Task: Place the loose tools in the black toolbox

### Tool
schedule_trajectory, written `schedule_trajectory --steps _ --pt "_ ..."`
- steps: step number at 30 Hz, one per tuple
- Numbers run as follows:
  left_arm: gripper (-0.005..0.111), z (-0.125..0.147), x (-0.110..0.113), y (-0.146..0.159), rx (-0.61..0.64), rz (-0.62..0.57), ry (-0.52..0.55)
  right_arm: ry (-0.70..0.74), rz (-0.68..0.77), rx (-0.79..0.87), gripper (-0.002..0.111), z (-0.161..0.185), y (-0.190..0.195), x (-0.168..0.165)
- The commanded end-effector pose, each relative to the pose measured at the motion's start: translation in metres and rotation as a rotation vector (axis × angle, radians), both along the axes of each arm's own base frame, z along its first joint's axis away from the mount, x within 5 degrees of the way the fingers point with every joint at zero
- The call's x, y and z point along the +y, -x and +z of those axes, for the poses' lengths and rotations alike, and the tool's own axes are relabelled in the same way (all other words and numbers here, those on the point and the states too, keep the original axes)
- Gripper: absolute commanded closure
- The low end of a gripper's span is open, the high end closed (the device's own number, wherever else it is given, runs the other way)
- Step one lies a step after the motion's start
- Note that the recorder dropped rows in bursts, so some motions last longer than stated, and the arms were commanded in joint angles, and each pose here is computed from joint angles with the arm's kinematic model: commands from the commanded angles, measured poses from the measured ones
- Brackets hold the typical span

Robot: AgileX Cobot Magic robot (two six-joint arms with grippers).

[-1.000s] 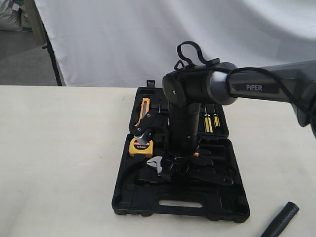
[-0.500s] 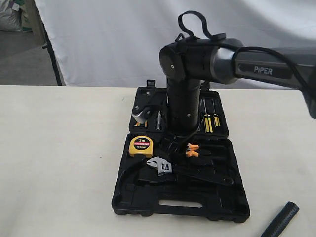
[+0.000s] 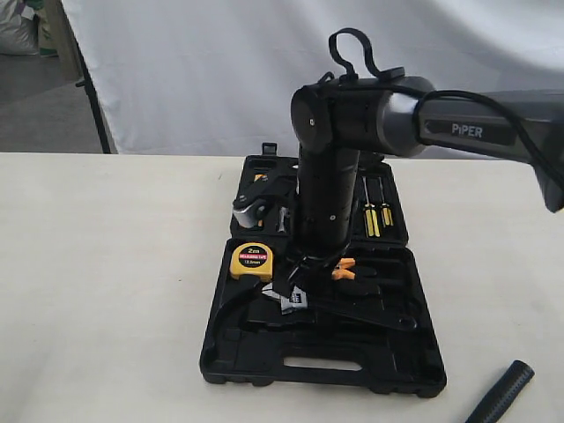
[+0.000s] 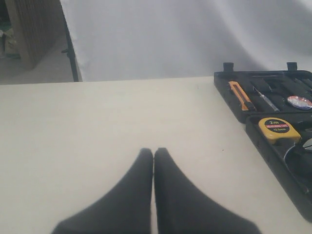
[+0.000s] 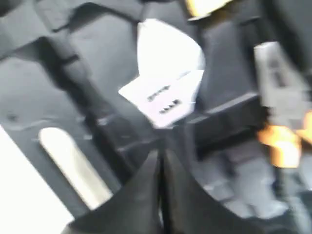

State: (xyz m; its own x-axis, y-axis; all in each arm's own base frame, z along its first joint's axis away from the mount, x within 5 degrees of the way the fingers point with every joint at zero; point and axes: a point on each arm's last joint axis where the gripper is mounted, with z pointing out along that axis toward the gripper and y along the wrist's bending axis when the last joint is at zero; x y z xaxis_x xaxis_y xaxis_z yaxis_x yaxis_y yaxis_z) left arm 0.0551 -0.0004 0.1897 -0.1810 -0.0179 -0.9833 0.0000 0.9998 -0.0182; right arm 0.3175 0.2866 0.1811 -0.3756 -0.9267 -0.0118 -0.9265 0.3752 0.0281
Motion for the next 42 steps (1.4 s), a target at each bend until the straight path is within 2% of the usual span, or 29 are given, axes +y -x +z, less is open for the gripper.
schedule_trajectory --steps 1,5,12,28,35,38,42 --pt "0.106 -0.001 0.0 0.0 0.001 -0.003 0.012 0.018 -0.006 0.075 0.109 -0.014 0.008 -0.007" --pt "0.106 -0.001 0.0 0.0 0.001 -0.003 0.012 0.076 0.002 0.11 0.109 -0.029 0.016 -0.016" --pt "0.106 -0.001 0.0 0.0 0.001 -0.003 0.012 0.134 0.012 0.061 0.109 -0.029 0.011 -0.022" --pt "0.106 -0.001 0.0 0.0 0.001 -0.003 0.012 0.117 -0.08 0.047 0.109 -0.032 -0.013 -0.048" --pt "0.106 -0.001 0.0 0.0 0.001 -0.003 0.012 0.111 -0.096 0.048 0.109 -0.032 -0.014 -0.049" --pt "0.106 -0.001 0.0 0.0 0.001 -0.003 0.012 0.146 -0.08 0.039 0.109 -0.024 -0.013 -0.053" --pt "0.106 -0.001 0.0 0.0 0.001 -0.003 0.012 0.124 -0.078 -0.024 0.109 0.001 -0.013 -0.058"
